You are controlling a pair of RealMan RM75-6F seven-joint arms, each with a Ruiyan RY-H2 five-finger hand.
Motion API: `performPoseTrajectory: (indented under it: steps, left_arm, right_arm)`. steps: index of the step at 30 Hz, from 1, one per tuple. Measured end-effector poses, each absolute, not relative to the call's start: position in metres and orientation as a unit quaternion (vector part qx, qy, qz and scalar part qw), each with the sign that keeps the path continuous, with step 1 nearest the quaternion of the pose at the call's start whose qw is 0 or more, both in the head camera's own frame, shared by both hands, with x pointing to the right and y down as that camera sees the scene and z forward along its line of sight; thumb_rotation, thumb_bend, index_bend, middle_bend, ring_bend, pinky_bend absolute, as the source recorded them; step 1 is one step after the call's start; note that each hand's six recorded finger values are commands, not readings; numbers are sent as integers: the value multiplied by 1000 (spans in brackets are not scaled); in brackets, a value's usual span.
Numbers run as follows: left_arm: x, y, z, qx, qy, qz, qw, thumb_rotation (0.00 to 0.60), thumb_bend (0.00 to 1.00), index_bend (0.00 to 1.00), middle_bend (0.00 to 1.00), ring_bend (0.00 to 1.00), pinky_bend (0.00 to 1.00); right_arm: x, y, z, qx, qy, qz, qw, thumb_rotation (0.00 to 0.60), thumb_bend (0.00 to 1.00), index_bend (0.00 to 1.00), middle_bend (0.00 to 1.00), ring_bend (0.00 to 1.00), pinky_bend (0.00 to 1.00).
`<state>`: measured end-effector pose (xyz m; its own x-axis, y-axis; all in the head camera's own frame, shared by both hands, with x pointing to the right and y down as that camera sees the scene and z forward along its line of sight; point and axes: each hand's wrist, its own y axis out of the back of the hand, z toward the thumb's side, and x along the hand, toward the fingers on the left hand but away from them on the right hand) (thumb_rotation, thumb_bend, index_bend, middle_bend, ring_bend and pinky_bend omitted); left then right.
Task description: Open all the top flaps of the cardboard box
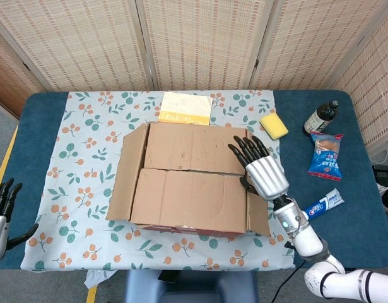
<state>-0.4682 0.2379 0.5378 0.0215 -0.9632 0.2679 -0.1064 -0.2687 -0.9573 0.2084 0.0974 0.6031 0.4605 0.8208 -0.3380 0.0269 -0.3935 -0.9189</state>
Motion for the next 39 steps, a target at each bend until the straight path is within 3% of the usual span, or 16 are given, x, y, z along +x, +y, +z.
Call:
performPoseTrajectory:
  steps: [20, 28, 39]
  left_arm:
    - [-473, 242, 530, -577, 476, -527, 403, 600, 234, 0, 44, 0, 0]
    - [-477, 240, 530, -577, 480, -529, 396, 600, 233, 0, 43, 0, 0]
    - [-484, 238, 534, -577, 482, -534, 386, 600, 233, 0, 44, 0, 0]
  right_arm:
    - [185, 81, 635, -719, -294, 430, 459, 600, 393, 0, 0, 0, 0]
    - [181, 58, 624, -714, -328, 416, 457, 600, 393, 0, 0, 0, 0]
    - [176, 15, 582, -691, -389, 383, 474, 600, 393, 0, 0, 0, 0]
